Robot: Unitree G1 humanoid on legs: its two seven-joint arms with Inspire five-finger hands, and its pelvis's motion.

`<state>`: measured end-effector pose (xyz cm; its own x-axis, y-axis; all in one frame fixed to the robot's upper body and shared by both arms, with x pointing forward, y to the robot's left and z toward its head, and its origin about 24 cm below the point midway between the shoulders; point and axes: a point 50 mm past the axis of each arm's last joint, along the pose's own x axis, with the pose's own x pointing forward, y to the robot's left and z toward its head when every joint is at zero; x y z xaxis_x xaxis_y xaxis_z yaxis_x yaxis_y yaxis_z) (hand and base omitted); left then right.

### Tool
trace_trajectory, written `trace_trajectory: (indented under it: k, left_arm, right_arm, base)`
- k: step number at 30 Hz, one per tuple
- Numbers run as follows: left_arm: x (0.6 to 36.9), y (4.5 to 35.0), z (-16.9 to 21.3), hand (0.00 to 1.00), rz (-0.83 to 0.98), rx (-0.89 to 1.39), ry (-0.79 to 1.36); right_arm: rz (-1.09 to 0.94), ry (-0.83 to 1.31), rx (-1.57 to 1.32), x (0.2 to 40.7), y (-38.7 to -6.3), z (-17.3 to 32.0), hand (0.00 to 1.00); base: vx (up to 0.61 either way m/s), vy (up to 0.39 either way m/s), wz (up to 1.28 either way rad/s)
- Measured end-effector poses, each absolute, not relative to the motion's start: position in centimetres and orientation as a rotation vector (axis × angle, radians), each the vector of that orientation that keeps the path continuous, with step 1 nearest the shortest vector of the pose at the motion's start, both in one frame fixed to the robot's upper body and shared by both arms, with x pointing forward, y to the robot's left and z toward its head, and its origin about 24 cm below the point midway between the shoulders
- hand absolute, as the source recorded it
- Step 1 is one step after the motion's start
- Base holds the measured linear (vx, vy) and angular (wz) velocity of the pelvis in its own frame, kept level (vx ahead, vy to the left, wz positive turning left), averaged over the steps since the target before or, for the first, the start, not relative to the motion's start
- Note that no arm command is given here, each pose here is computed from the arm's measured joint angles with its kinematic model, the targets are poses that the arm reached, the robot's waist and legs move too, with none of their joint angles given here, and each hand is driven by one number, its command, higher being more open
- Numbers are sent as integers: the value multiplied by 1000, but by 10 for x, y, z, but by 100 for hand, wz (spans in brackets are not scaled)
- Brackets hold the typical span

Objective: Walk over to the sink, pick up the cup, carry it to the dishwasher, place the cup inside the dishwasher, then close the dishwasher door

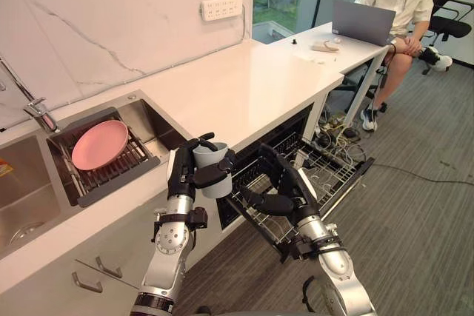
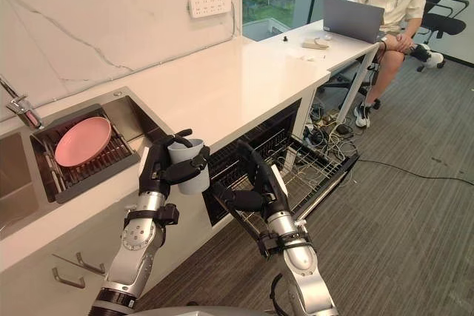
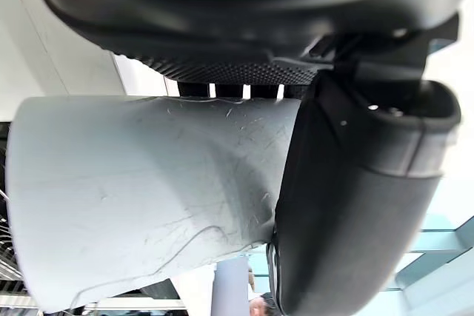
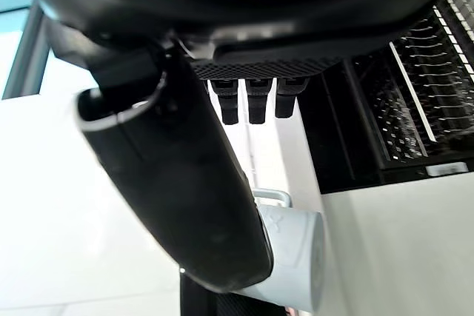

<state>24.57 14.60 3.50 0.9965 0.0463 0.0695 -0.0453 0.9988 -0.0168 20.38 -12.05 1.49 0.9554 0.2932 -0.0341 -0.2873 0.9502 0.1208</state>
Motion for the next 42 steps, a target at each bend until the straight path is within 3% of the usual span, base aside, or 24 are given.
trace_trajectory:
  k: [19,42]
  left_arm:
    - [244,127,28,30,-91,-49,-30]
    - [248,145,30,30,-57,-111,-17]
  right_arm:
    - [351,136,51,220,-108,-2,90]
    - [448,158,60,242,-80,1,90]
  base:
    - [-4,-3,3]
    - [-14,-12,7]
